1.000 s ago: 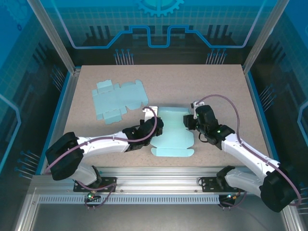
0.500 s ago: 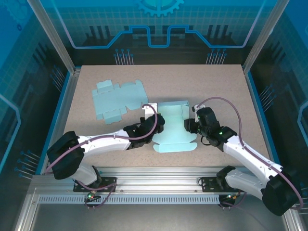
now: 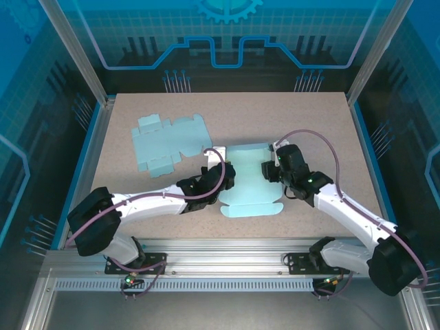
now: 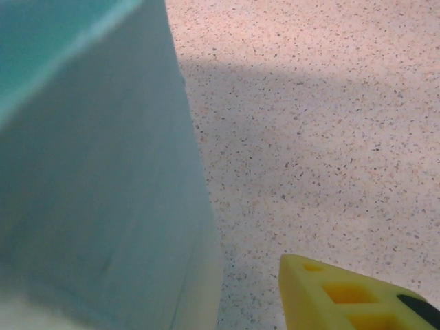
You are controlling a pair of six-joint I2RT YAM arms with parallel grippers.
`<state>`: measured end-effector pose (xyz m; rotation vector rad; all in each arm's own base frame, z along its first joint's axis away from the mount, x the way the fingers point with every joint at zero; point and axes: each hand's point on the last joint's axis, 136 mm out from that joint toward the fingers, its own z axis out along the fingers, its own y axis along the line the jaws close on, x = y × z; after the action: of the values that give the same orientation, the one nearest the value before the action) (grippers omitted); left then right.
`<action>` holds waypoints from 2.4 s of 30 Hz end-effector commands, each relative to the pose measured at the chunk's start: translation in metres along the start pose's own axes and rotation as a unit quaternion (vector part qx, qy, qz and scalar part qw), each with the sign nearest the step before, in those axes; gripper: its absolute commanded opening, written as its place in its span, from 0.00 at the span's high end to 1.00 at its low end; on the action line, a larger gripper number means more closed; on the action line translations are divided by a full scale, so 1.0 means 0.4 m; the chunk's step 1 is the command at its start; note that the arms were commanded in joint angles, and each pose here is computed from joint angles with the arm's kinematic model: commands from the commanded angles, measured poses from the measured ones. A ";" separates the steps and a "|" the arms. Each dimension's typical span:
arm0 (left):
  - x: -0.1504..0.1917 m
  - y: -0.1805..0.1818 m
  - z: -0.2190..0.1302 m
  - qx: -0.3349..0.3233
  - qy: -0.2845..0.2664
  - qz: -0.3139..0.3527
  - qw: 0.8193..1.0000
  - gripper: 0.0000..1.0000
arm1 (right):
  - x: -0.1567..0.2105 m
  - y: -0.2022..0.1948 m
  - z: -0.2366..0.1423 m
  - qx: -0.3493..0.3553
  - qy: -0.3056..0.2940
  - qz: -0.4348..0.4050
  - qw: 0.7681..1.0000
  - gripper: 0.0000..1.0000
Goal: Fold the paper box
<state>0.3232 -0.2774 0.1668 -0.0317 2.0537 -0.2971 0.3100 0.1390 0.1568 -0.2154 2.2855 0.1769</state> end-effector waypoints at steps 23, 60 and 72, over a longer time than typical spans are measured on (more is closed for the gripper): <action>-0.156 0.147 -0.056 -0.202 -0.147 -0.043 0.967 1.00 | -0.013 -0.125 -0.054 0.315 -0.016 -0.023 0.949 0.87; -0.100 0.079 -0.099 0.021 -0.012 -0.133 0.991 0.06 | 0.062 -0.040 0.074 0.239 0.157 -0.066 0.956 0.96; -0.149 0.246 -0.192 0.012 -0.017 -0.162 0.987 0.01 | 0.234 0.096 0.082 0.008 0.365 -0.086 0.927 0.92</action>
<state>0.3030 -0.1662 0.2481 -0.3876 1.9426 -0.5372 0.2816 0.1563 0.0726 -0.4135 2.8743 -0.1857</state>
